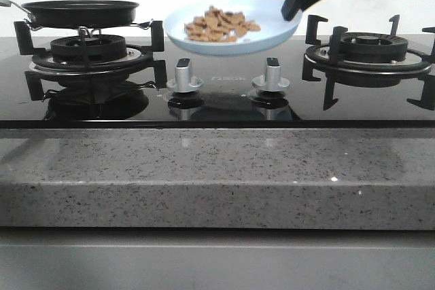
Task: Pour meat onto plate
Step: 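Lower the plate of meat onto the stove with the right gripper, then open the right gripper and raise it away from the plate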
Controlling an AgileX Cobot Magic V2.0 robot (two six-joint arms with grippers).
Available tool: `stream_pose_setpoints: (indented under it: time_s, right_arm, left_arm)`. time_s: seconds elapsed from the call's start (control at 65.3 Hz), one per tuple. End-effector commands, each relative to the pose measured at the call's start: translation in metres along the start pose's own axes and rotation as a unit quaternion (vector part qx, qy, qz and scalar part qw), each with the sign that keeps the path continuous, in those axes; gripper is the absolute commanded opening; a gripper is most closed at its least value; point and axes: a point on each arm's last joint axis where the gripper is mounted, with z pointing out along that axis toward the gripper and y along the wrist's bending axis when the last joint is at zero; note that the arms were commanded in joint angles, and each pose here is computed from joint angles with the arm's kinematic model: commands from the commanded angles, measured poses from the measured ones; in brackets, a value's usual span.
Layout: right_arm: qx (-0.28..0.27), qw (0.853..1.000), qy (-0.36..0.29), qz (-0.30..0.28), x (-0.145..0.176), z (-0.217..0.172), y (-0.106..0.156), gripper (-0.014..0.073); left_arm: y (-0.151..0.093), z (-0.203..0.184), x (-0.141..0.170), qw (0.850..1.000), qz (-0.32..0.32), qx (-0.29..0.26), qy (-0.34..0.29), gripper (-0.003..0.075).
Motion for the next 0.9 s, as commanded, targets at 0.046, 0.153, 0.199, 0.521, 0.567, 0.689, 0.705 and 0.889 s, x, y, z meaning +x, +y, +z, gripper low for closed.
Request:
stream_pose_setpoints:
  time_s: [0.046,0.153,0.199,0.521,0.567,0.689,0.705,0.889]
  right_arm:
    - [-0.016,0.998,-0.057,0.004,-0.018,-0.016,0.007,-0.0068]
    - [-0.014,0.999,-0.046,0.008,-0.015,-0.004,0.002,-0.0068]
    - [-0.014,0.999,-0.043,0.009,-0.014,-0.001,0.001,-0.0066]
    - [-0.015,0.999,-0.04,0.008,-0.014,-0.003,0.002,0.0333]
    - [-0.015,0.999,-0.044,0.006,-0.015,-0.009,0.004,0.0388]
    - [-0.009,0.999,-0.053,-0.009,-0.017,-0.032,0.01,0.0434]
    - [-0.008,0.998,-0.054,-0.012,-0.017,-0.036,0.012,0.0435]
    - [0.022,0.994,-0.091,-0.048,0.002,-0.083,0.027,0.0435]
  left_arm:
    - [-0.001,-0.005,-0.013,0.999,-0.007,0.002,-0.048,0.0599]
    - [-0.001,-0.005,-0.013,0.999,-0.007,0.002,-0.048,0.0599]
    - [-0.001,-0.005,-0.013,0.999,-0.007,0.002,-0.048,0.0599]
    - [-0.001,-0.005,-0.013,0.999,-0.007,0.002,-0.048,0.0599]
    - [-0.001,-0.005,-0.013,0.999,-0.007,0.002,-0.048,0.0599]
    - [-0.001,-0.005,-0.013,0.999,-0.007,0.002,-0.048,0.0599]
    - [-0.001,-0.005,-0.013,0.999,-0.007,0.002,-0.048,0.0599]
    - [-0.001,-0.005,-0.013,0.999,-0.007,0.002,-0.048,0.0599]
